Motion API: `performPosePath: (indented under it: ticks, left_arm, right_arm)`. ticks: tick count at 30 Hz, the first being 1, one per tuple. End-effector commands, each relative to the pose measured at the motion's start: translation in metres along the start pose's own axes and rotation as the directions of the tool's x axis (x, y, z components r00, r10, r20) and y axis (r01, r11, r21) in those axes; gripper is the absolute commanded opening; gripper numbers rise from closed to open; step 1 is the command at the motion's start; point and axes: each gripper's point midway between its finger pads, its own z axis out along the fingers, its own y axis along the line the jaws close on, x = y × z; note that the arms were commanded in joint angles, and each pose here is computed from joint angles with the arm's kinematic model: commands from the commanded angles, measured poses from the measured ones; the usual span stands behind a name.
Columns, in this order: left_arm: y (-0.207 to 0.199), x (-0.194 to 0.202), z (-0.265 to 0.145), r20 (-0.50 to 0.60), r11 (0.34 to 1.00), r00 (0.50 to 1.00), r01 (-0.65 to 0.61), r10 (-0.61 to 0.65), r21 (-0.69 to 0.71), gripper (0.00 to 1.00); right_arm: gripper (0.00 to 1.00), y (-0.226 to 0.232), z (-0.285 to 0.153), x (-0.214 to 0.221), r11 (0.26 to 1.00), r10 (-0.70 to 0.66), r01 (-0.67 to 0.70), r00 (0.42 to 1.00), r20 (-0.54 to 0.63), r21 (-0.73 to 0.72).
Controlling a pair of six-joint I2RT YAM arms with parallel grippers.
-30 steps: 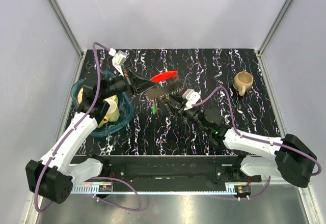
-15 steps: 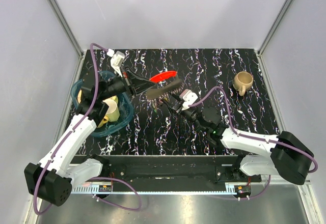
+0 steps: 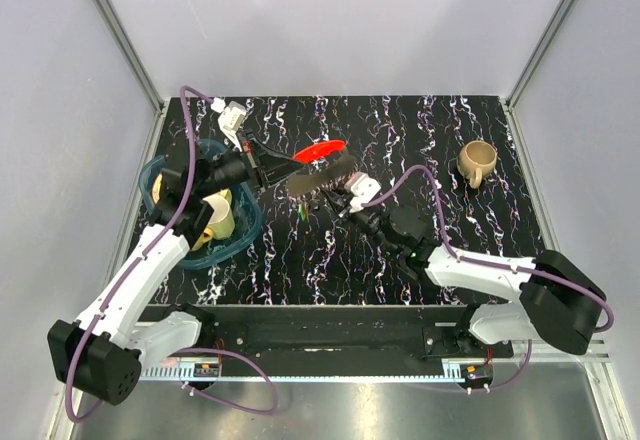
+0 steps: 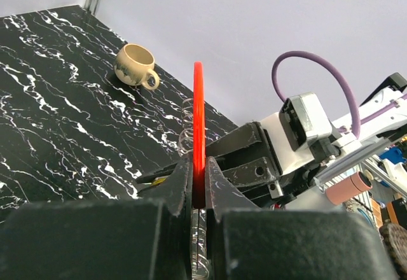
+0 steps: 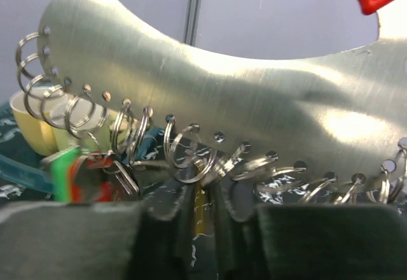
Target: Remove the keys from the keyring
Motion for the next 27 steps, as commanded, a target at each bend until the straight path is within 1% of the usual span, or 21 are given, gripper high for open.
performPosePath:
  ticks: [1, 3, 4, 6, 7, 11, 12, 16, 17, 19, 20, 21, 22, 23, 26, 27]
  left_arm:
    - [0.001, -0.020, -0.002, 0.077, 0.996, 0.995, -0.059, 0.064, -0.062, 0.00]
    - [0.015, -0.023, -0.006, 0.083, 0.985, 0.991, -0.090, 0.103, -0.149, 0.00]
    - [0.033, -0.019, -0.010, 0.074, 0.968, 0.993, -0.069, 0.089, -0.243, 0.00]
    - [0.049, -0.016, -0.015, 0.064, 0.943, 0.992, -0.083, 0.109, -0.323, 0.00]
    - [0.057, -0.014, -0.018, 0.068, 0.928, 0.992, -0.073, 0.105, -0.366, 0.00]
    - [0.072, 0.004, -0.018, 0.067, 0.921, 0.997, -0.012, 0.042, -0.391, 0.00]
    - [0.074, 0.005, -0.018, 0.070, 0.920, 0.997, -0.006, 0.036, -0.391, 0.00]
    - [0.086, 0.014, -0.021, 0.068, 0.902, 0.997, 0.010, 0.021, -0.431, 0.00]
    - [0.088, 0.017, -0.023, 0.066, 0.898, 0.998, 0.012, 0.019, -0.440, 0.00]
    - [0.089, 0.017, -0.024, 0.068, 0.895, 0.997, 0.009, 0.023, -0.446, 0.00]
    - [0.088, 0.017, -0.025, 0.069, 0.896, 0.997, 0.005, 0.029, -0.445, 0.00]
    - [0.087, 0.017, -0.025, 0.068, 0.897, 0.997, 0.004, 0.029, -0.442, 0.00]
    - [0.086, 0.017, -0.024, 0.064, 0.900, 0.998, 0.002, 0.029, -0.436, 0.00]
    - [0.086, 0.017, -0.024, 0.062, 0.899, 0.998, 0.000, 0.030, -0.437, 0.00]
    - [0.085, 0.017, -0.023, 0.054, 0.902, 0.998, -0.002, 0.028, -0.432, 0.00]
    - [0.085, 0.017, -0.023, 0.054, 0.903, 0.998, -0.002, 0.028, -0.430, 0.00]
  right_arm:
    - [0.10, -0.007, 0.008, -0.035, 1.000, 0.007, -0.009, 0.996, 0.091, 0.021]
    - [0.00, -0.007, 0.000, -0.027, 0.999, 0.036, -0.037, 0.998, 0.058, 0.030]
    - [0.00, -0.007, -0.006, -0.021, 0.999, 0.044, -0.044, 0.999, 0.027, 0.026]
    - [0.00, -0.003, -0.012, -0.012, 0.997, 0.076, -0.075, 0.997, -0.025, 0.013]
    - [0.00, -0.001, -0.017, -0.002, 0.997, 0.080, -0.080, 0.994, -0.077, 0.007]
    - [0.00, 0.001, -0.029, 0.006, 0.994, 0.105, -0.105, 0.986, -0.129, 0.003]
    - [0.00, 0.000, -0.030, 0.004, 0.995, 0.101, -0.102, 0.986, -0.132, 0.005]
    - [0.00, -0.003, -0.031, 0.009, 0.998, 0.059, -0.059, 0.976, -0.208, 0.005]
    - [0.02, -0.006, -0.032, 0.011, 0.999, 0.047, -0.045, 0.974, -0.220, 0.013]
    - [0.11, -0.006, -0.034, 0.016, 0.999, 0.042, -0.038, 0.968, -0.246, 0.018]
    - [0.13, -0.006, -0.034, 0.019, 0.999, 0.045, -0.042, 0.967, -0.253, 0.019]
    - [0.09, -0.004, -0.034, 0.023, 0.999, 0.042, -0.041, 0.964, -0.263, 0.010]
    - [0.02, -0.003, -0.035, 0.028, 0.999, 0.042, -0.041, 0.959, -0.279, 0.006]
    - [0.00, -0.001, -0.035, 0.031, 0.999, 0.041, -0.043, 0.956, -0.291, -0.001]
    - [0.00, 0.006, -0.032, 0.038, 0.998, 0.044, -0.055, 0.947, -0.318, -0.025]
    - [0.07, 0.008, -0.031, 0.043, 0.998, 0.042, -0.057, 0.942, -0.332, -0.035]
